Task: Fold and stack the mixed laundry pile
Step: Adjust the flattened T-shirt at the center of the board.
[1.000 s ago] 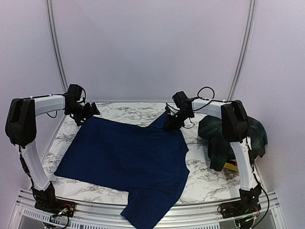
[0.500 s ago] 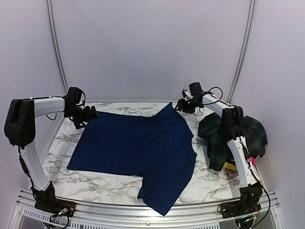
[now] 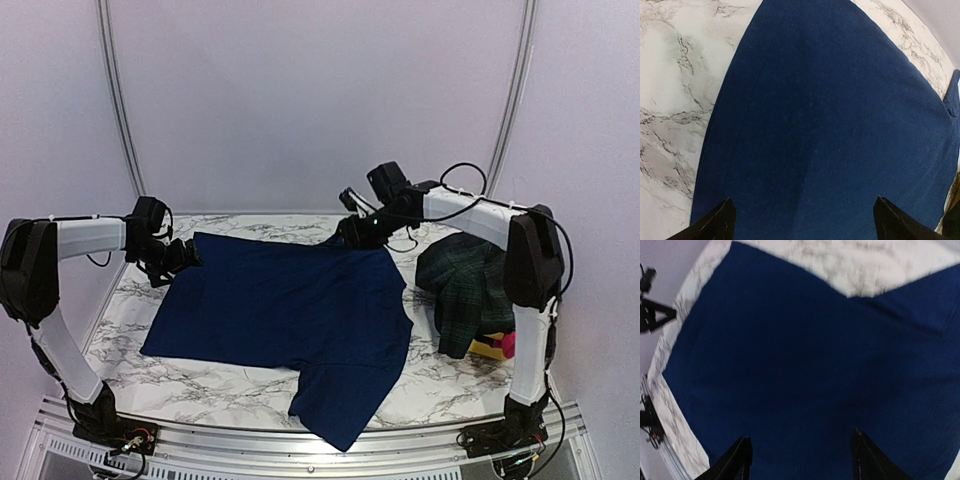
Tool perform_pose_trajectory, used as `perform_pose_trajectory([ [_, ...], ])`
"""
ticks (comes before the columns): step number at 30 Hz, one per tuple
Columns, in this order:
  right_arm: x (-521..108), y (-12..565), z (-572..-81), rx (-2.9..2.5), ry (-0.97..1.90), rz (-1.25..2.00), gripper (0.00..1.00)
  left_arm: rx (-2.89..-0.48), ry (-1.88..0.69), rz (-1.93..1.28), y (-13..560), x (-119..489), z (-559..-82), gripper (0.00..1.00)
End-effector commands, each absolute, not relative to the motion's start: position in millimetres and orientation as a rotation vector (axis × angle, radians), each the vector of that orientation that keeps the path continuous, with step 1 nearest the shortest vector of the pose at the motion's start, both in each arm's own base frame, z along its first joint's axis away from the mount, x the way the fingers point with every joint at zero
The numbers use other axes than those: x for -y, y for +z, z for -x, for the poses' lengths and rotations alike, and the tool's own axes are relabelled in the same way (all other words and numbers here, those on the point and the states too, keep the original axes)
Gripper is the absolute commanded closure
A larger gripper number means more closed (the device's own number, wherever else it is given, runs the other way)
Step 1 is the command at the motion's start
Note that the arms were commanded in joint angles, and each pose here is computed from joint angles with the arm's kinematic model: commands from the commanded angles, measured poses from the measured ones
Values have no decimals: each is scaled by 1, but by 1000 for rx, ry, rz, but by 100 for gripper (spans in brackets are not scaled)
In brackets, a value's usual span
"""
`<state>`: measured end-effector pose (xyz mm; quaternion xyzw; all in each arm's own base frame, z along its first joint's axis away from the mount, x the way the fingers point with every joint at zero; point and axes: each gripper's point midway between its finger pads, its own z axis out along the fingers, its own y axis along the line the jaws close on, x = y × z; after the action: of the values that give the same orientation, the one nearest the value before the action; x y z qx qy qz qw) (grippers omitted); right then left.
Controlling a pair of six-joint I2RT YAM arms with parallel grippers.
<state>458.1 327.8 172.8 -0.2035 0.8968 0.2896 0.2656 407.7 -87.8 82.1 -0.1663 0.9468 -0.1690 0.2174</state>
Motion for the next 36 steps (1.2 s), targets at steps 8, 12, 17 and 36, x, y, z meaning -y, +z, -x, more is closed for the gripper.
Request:
perform_pose_trajectory([
  [8,-271,48,-368,-2807,623,482,36,-2646,-453,436,76,89,-382,1],
  [12,-237,20,-379,-2871,506,429,36,-2658,-439,458,70,86,-374,1],
  [17,-199,11,-406,-2881,396,400,36,-2654,-434,491,70,84,-369,1],
  [36,-262,112,-269,-2735,741,582,35,-2656,-482,562,70,95,-288,4],
])
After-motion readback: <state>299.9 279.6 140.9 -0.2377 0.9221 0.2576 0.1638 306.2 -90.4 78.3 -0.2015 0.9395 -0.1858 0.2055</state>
